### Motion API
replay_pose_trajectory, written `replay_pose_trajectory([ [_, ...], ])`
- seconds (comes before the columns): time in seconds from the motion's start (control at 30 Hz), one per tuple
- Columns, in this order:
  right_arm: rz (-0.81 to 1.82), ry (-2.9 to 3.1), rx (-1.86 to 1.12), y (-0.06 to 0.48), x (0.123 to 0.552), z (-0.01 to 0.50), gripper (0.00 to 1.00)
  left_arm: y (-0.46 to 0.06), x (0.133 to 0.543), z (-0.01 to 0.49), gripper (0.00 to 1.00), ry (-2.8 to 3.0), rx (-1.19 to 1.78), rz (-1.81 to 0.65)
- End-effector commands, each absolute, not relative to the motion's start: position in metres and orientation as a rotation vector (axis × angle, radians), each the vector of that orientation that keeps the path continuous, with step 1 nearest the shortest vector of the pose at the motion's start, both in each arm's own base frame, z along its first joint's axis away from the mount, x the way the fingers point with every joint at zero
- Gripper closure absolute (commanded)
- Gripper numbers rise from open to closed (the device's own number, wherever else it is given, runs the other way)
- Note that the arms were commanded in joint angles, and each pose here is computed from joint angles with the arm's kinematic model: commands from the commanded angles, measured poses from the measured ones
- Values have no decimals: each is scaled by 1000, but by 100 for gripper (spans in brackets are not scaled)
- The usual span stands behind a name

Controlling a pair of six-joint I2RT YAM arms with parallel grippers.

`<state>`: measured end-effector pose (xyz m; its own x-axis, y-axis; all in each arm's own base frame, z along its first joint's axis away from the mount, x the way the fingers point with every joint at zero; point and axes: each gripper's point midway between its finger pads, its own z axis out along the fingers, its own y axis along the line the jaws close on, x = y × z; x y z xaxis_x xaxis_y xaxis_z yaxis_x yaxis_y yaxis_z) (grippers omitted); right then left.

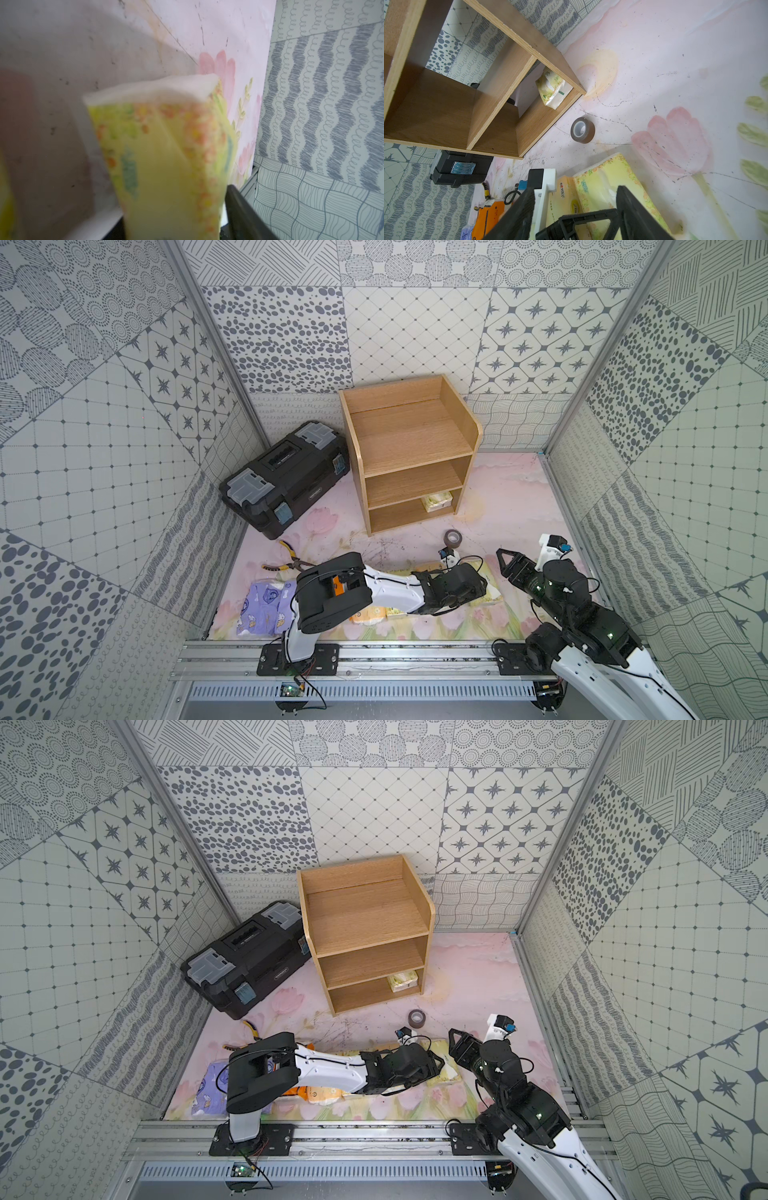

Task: Remove the tissue boxes from the shelf
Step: Place the box of tissues at the center of the board.

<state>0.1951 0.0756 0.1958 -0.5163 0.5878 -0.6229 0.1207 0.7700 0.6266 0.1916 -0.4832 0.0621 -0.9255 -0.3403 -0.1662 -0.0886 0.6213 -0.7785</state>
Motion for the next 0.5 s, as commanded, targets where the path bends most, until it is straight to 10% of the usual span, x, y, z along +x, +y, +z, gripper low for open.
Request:
replay_pose_trajectory([
  [0.0,642,2049,540,74,198,194,34,-476,185,70,31,2560,-342,-1193],
  [0.47,546,2283,617,88,202,120,27,-359,189,150,19,2270,-452,-919],
])
